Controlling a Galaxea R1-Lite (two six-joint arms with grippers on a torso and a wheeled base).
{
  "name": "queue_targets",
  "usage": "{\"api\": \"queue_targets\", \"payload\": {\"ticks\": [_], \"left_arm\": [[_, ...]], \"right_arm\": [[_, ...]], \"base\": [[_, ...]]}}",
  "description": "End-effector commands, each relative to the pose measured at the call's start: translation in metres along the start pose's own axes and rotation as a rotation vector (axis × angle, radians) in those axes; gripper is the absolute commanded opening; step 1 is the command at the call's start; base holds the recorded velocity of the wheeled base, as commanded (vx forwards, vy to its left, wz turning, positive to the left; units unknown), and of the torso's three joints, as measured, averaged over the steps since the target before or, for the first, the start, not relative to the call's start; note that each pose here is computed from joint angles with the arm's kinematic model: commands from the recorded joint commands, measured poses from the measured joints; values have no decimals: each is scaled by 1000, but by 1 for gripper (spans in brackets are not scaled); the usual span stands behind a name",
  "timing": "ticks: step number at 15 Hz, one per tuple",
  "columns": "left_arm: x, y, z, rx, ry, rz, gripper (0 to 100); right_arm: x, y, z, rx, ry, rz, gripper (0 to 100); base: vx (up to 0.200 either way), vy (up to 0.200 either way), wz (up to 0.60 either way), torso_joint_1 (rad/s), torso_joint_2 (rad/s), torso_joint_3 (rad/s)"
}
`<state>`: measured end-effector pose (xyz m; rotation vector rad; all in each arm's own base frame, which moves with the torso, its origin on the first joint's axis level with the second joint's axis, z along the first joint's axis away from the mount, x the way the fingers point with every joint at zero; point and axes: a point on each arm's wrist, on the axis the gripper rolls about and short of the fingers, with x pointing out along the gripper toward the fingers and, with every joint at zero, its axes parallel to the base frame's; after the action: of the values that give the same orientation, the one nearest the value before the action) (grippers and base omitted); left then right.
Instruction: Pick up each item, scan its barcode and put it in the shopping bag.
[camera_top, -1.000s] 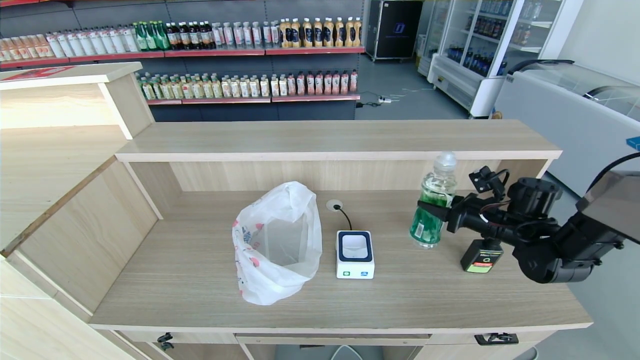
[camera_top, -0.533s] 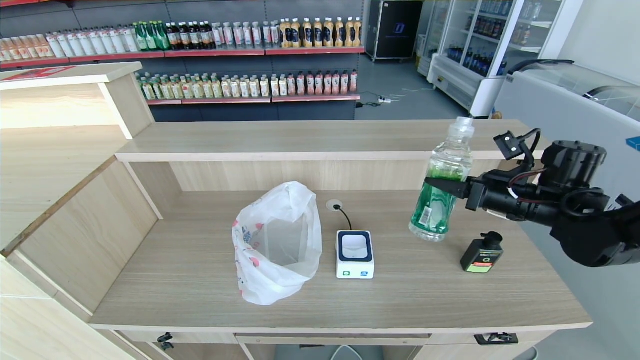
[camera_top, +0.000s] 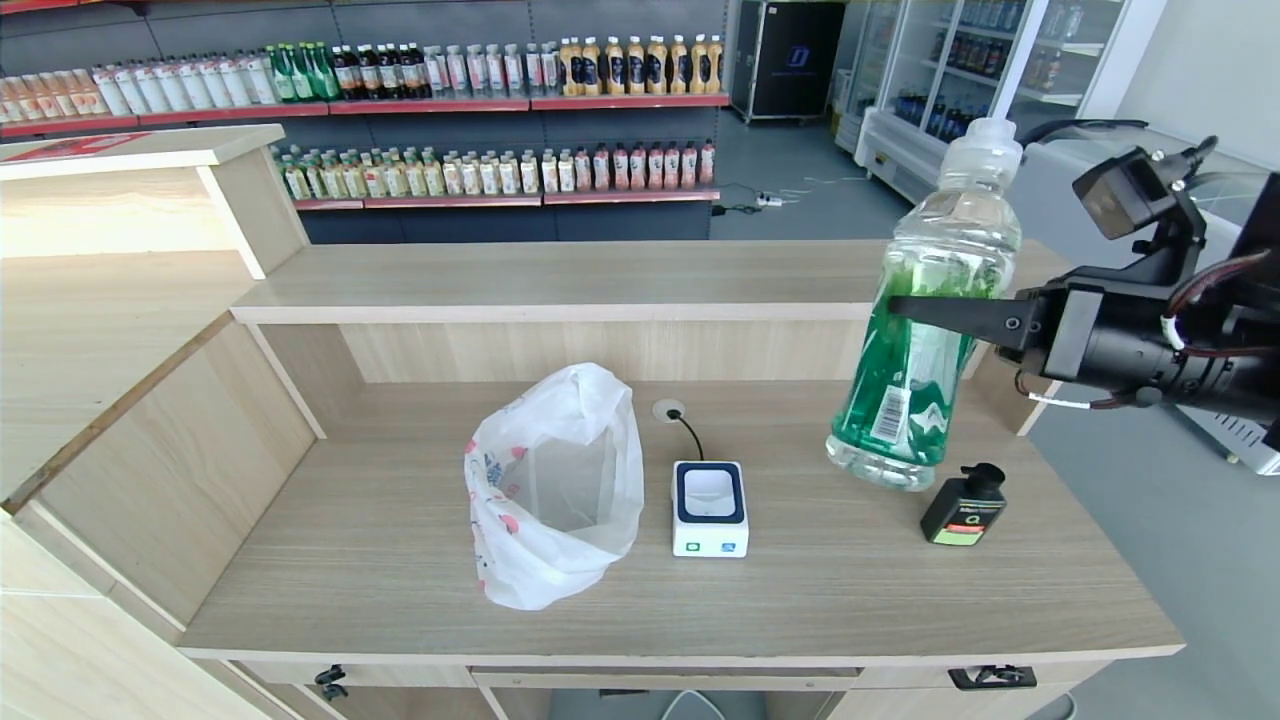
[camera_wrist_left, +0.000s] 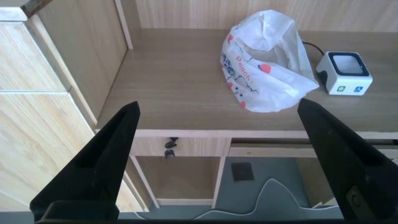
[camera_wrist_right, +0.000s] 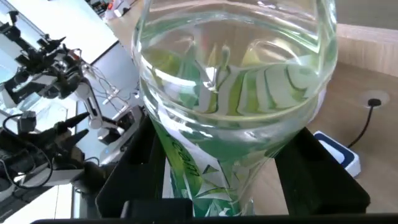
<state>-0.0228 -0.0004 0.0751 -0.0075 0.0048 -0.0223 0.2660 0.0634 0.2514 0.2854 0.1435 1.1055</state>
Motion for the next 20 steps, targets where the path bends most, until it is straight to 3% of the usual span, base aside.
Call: {"api": "queue_targets", "payload": {"ticks": [1,8,14,20], "left_arm": [[0,0,0,0,1,-1,100],[0,0,0,0,1,-1,100],[0,0,0,0,1,-1,100],[0,0,0,0,1,-1,100]], "right_arm": [[-6,38,20,-51,-27,97,0],[-23,82,39,24,7,276,0],[-36,102,40,47,38,361,0],[-37,106,43,73,83,434,0]], "base": [[0,0,0,0,0,0],[0,0,0,0,0,0],[0,0,0,0,0,0],[0,0,0,0,0,0]]}}
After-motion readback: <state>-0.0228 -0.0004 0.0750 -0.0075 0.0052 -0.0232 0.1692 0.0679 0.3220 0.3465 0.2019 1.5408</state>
